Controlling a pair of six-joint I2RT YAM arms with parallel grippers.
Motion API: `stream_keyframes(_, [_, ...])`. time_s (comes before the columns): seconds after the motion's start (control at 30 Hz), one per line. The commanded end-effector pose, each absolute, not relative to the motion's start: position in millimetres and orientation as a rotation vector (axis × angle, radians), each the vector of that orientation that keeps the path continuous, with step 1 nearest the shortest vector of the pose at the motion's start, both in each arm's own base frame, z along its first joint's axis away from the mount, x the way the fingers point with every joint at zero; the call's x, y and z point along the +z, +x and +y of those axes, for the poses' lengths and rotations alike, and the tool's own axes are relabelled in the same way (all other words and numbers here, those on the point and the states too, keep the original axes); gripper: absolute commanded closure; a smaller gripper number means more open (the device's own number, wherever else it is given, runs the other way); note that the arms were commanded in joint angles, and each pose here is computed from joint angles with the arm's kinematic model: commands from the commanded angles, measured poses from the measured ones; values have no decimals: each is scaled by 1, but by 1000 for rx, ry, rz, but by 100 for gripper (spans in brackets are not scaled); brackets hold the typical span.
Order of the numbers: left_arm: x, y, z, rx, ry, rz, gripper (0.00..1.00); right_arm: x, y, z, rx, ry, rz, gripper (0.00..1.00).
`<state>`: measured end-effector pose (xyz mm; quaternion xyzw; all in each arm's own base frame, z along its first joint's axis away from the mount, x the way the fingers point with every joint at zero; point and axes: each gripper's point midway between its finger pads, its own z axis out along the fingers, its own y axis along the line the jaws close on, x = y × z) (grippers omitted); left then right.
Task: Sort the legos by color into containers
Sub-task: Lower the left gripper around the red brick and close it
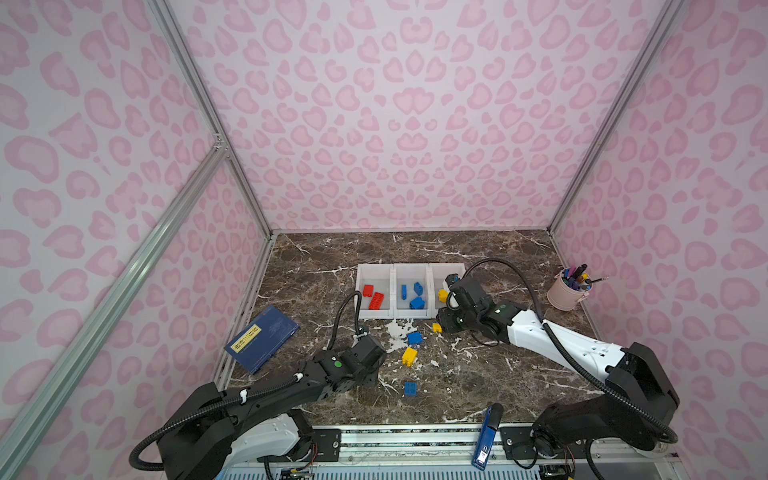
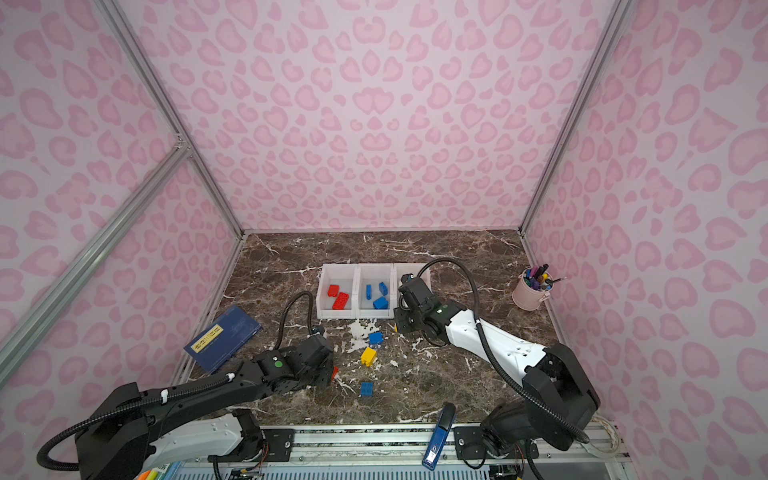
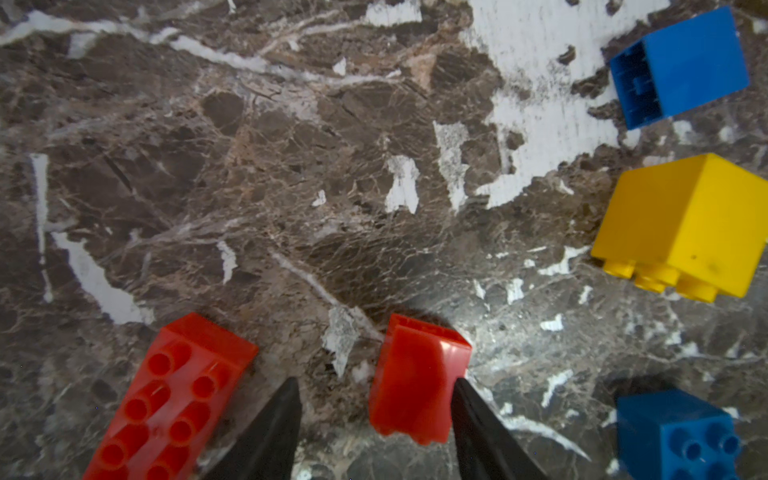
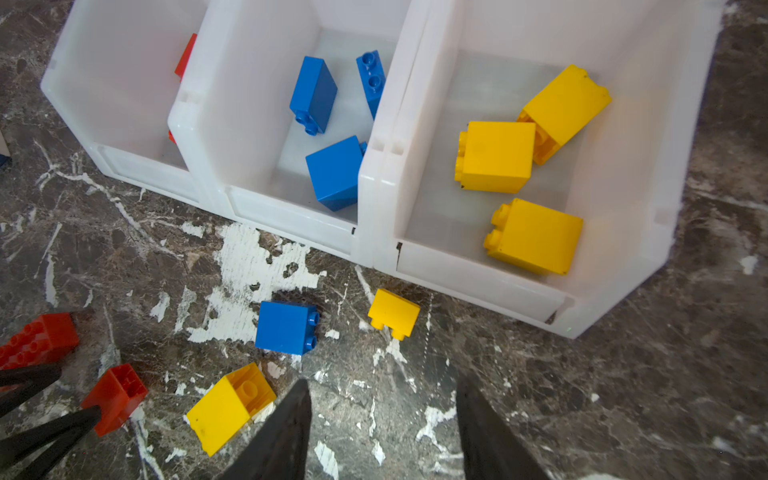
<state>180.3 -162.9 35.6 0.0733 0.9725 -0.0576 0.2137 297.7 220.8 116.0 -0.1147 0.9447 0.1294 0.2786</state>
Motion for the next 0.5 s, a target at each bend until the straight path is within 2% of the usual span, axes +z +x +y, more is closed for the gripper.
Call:
stream_keyframes(0.0, [39, 183, -176, -193, 257, 2681, 40, 119, 300, 224, 376, -291, 2511, 43])
stream_keyframes(0.47, [27, 183, -183, -129, 348, 2708, 41, 109, 300, 223, 378, -280, 2533, 43])
